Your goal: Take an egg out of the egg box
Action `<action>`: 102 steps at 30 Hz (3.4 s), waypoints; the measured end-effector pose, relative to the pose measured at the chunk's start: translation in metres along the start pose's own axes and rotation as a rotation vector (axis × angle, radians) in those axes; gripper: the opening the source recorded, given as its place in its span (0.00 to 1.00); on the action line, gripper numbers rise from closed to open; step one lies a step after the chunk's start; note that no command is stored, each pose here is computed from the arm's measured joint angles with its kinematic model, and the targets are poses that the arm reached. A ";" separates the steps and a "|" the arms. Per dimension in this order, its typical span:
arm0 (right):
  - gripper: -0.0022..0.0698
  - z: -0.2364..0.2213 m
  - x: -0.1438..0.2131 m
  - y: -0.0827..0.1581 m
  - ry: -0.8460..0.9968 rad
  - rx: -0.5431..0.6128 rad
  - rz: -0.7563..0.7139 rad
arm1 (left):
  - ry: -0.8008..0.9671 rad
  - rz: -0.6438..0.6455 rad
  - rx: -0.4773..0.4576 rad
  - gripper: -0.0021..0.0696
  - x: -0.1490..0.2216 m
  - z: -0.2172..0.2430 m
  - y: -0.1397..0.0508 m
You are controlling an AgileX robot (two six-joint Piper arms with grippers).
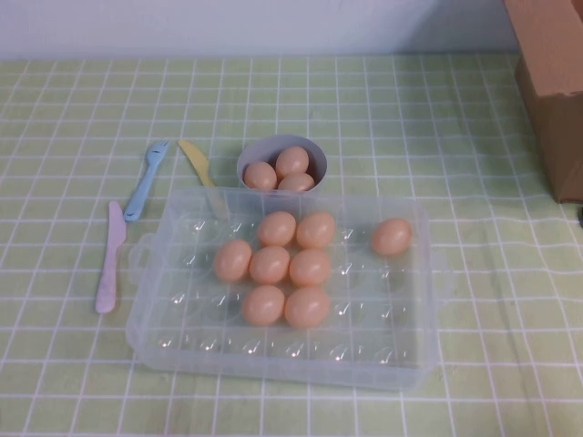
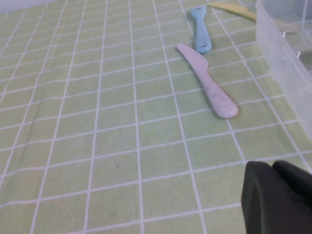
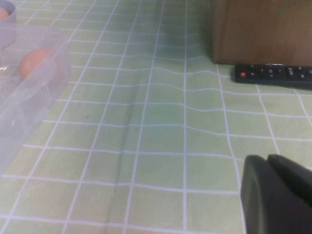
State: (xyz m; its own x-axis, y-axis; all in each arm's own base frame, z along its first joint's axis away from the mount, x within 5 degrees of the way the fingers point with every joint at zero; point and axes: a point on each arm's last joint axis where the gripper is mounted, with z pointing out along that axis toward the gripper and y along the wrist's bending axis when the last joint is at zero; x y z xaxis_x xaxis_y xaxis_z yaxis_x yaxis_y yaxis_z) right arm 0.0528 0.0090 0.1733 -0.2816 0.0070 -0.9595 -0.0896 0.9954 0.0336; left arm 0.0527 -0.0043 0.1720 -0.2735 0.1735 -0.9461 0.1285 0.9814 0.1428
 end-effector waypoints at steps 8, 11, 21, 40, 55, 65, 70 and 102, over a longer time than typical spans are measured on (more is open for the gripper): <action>0.01 0.000 0.000 0.000 0.000 0.000 0.000 | 0.000 0.001 0.000 0.02 0.000 0.000 0.000; 0.01 0.000 0.000 0.000 0.000 0.000 0.000 | 0.000 0.001 0.000 0.02 0.000 0.000 0.000; 0.01 0.000 0.000 0.000 0.000 0.000 0.000 | 0.000 0.001 0.000 0.02 0.000 0.000 0.000; 0.01 0.000 -0.007 0.005 -0.076 -0.063 0.227 | 0.002 0.001 -0.001 0.02 0.000 0.000 0.000; 0.01 -0.004 -0.026 0.004 -0.257 -0.142 0.733 | 0.002 0.001 -0.001 0.02 0.000 0.000 0.000; 0.01 -0.010 -0.059 0.021 -0.106 -0.284 0.670 | 0.002 0.001 -0.001 0.02 0.000 0.000 0.000; 0.01 -0.001 -0.099 0.035 0.184 -0.366 0.484 | 0.002 0.001 -0.001 0.02 0.000 0.000 0.000; 0.01 0.172 -0.160 0.174 0.896 -0.678 -0.317 | 0.002 0.001 -0.001 0.02 0.000 0.000 0.000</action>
State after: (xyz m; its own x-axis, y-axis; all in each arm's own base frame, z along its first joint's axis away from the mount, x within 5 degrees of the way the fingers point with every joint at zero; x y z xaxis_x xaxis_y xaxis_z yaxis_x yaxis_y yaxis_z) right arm 0.2467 0.1975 0.2844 -0.7044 -0.5724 -0.4198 -0.6927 0.6835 0.2303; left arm 0.0526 -0.0042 0.1718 -0.2751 0.1741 -0.9455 0.1281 0.9813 0.1434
